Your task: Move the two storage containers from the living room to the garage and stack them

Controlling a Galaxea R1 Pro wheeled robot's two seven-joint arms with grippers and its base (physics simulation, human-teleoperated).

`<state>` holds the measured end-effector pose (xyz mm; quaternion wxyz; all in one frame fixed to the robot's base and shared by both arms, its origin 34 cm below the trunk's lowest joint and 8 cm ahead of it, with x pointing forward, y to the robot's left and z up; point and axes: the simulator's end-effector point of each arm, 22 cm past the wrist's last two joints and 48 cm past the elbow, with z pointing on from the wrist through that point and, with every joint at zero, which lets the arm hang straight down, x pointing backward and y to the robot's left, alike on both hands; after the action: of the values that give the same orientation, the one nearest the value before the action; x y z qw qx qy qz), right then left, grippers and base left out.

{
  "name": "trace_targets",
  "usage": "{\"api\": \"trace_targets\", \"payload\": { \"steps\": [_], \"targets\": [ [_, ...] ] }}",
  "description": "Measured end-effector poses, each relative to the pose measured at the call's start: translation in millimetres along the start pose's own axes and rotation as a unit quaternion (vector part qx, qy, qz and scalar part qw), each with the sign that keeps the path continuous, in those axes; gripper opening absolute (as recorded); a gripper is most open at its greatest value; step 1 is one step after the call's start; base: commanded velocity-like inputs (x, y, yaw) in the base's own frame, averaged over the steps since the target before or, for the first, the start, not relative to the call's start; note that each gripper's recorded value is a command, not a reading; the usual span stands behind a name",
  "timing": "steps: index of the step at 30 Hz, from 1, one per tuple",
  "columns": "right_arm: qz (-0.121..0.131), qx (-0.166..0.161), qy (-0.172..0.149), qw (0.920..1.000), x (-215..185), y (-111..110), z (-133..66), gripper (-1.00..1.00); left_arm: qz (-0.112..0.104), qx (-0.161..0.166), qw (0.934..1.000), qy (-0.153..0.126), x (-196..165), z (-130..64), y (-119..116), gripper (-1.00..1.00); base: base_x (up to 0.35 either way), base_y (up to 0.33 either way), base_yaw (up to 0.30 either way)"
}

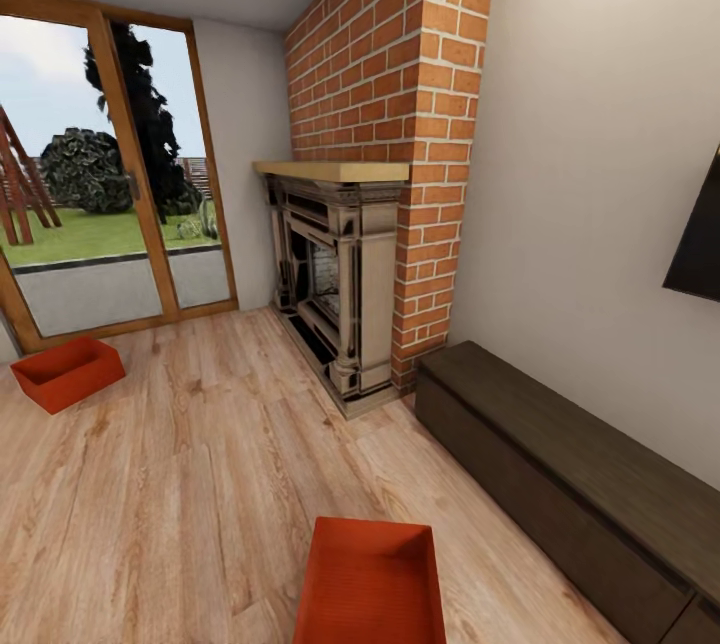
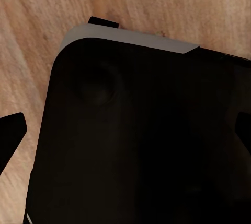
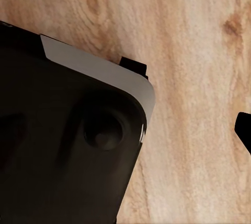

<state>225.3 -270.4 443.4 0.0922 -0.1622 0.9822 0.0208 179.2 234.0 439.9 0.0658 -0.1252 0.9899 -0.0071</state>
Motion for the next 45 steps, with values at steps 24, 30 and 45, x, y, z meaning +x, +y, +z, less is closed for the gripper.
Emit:
{"api": "trace_targets", "payload": {
  "steps": [24,30,45],
  "targets": [
    [0.001,0.002,-0.001,1.0000,0.1,-2.5,-0.2,1.00,-0.001,-0.001,1.0000,0.000,-0.1,0.0,0.3,1.00,0.000,0.000,-0.062],
    [0.001,0.001,-0.001,1.0000,-0.2,-0.7,-0.1,1.00,-0.001,0.000,1.0000,0.000,0.0,0.0,0.2,1.00,0.000,0.000,-0.022],
    [0.002,-0.002,0.002,1.0000,1.1,3.0,0.3,1.00,0.001,0.000,1.0000,0.002,1.8,-0.1,0.1,1.00,0.000,0.000,-0.001]
  ]
}}
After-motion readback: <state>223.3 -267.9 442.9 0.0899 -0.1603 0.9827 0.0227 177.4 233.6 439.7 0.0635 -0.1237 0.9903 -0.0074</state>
